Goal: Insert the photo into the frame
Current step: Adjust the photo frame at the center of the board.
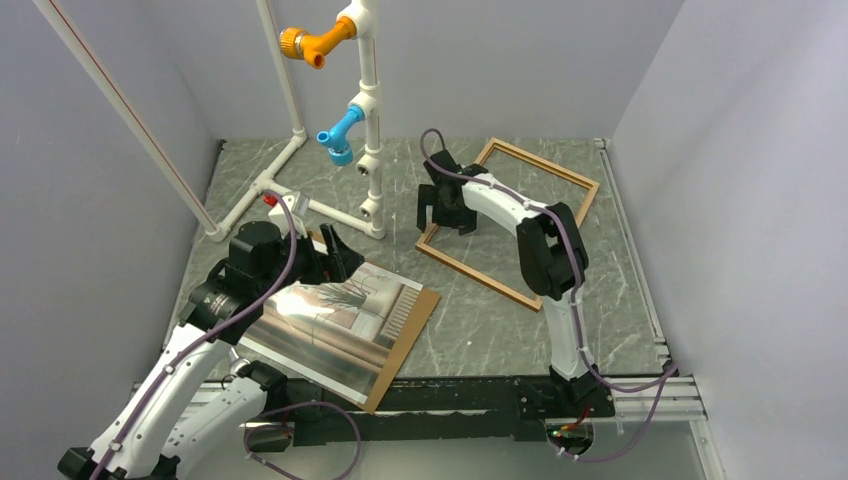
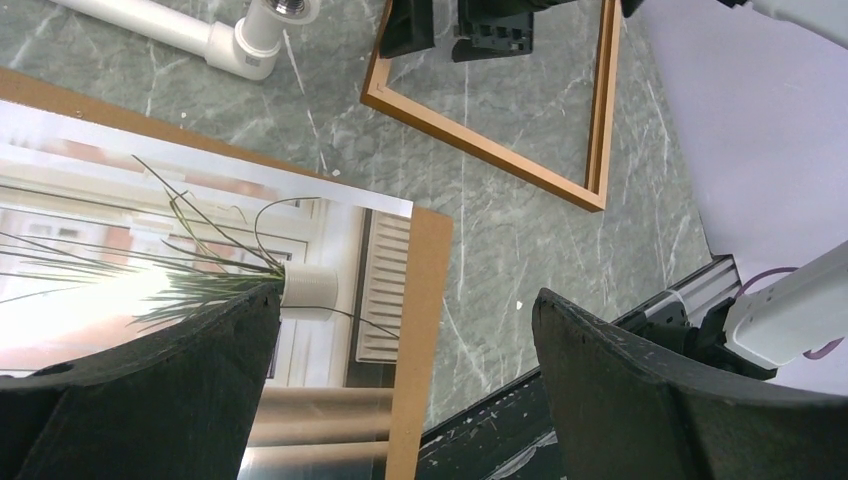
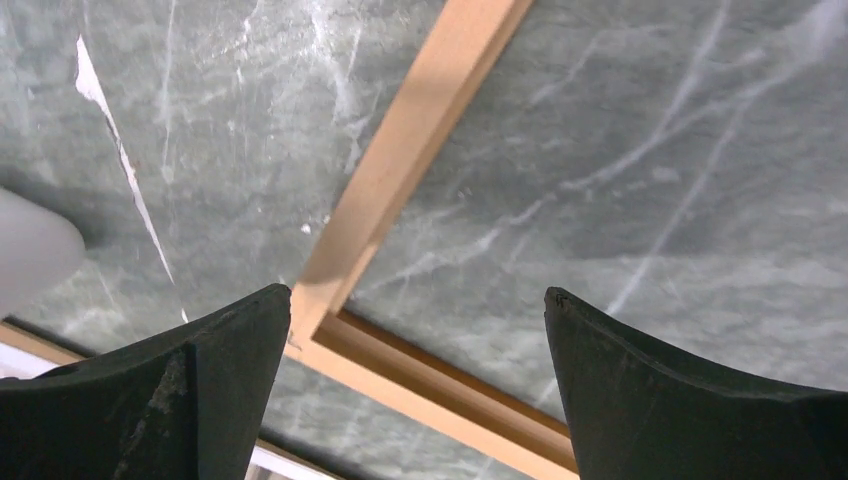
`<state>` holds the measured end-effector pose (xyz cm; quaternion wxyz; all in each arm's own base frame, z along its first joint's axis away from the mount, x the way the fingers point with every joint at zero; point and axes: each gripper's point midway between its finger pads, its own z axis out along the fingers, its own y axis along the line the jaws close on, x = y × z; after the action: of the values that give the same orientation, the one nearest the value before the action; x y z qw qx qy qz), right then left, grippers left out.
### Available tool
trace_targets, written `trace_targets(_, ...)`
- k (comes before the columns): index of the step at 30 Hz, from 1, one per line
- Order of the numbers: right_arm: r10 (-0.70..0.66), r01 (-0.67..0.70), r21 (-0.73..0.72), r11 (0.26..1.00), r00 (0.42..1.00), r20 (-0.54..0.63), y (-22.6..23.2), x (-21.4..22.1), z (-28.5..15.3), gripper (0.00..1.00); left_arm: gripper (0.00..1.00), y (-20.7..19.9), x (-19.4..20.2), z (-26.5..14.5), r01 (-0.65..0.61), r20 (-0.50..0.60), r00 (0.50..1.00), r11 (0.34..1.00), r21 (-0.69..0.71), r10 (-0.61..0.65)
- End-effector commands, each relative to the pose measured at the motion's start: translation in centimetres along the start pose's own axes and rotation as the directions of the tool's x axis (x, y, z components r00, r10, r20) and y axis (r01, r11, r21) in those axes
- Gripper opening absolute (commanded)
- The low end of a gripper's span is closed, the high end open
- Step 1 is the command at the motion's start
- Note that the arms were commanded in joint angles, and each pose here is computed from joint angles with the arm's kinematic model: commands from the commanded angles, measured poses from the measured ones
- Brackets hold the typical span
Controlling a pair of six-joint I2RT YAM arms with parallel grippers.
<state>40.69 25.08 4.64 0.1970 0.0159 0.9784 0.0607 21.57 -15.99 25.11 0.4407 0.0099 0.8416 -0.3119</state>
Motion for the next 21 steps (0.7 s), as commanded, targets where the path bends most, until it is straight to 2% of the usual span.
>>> trace_targets(1, 0.095, -0.097, -0.023, 0.995, 0.994, -0.057, 1.5, 0.2, 1.3, 1.0, 0.99, -0.5, -0.7, 0.0, -0.026, 0.022, 0.999, 1.0, 0.018, 0.026)
trace_targets(4, 0.106, -0.107, -0.006, 0.994, 0.992, -0.062, 2.0, 0.2, 2.4, 0.99, 0.99, -0.3, -0.7, -0.1, -0.029, 0.024, 0.999, 1.0, 0.013, 0.029)
trace_targets(7, 0.084, -0.082, 0.037, 0.996, 0.994, -0.064, 1.8, 0.5, 3.2, 0.93, 0.99, -0.3, -0.7, -0.3, -0.03, 0.029, 0.999, 0.999, 0.012, 0.03)
trace_targets(13, 0.028, -0.021, 0.111, 0.994, 0.998, -0.057, 0.4, 1.9, 3.0, 0.67, 0.99, -0.4, -0.9, -0.7, -0.036, 0.035, 0.999, 0.999, 0.01, 0.036)
trace_targets(21, 0.005, 0.008, 0.132, 0.991, 0.995, -0.096, -2.8, 6.5, 0.5, 0.3, 0.99, -0.5, -0.9, -0.5, -0.035, 0.028, 0.999, 0.999, 0.016, 0.034)
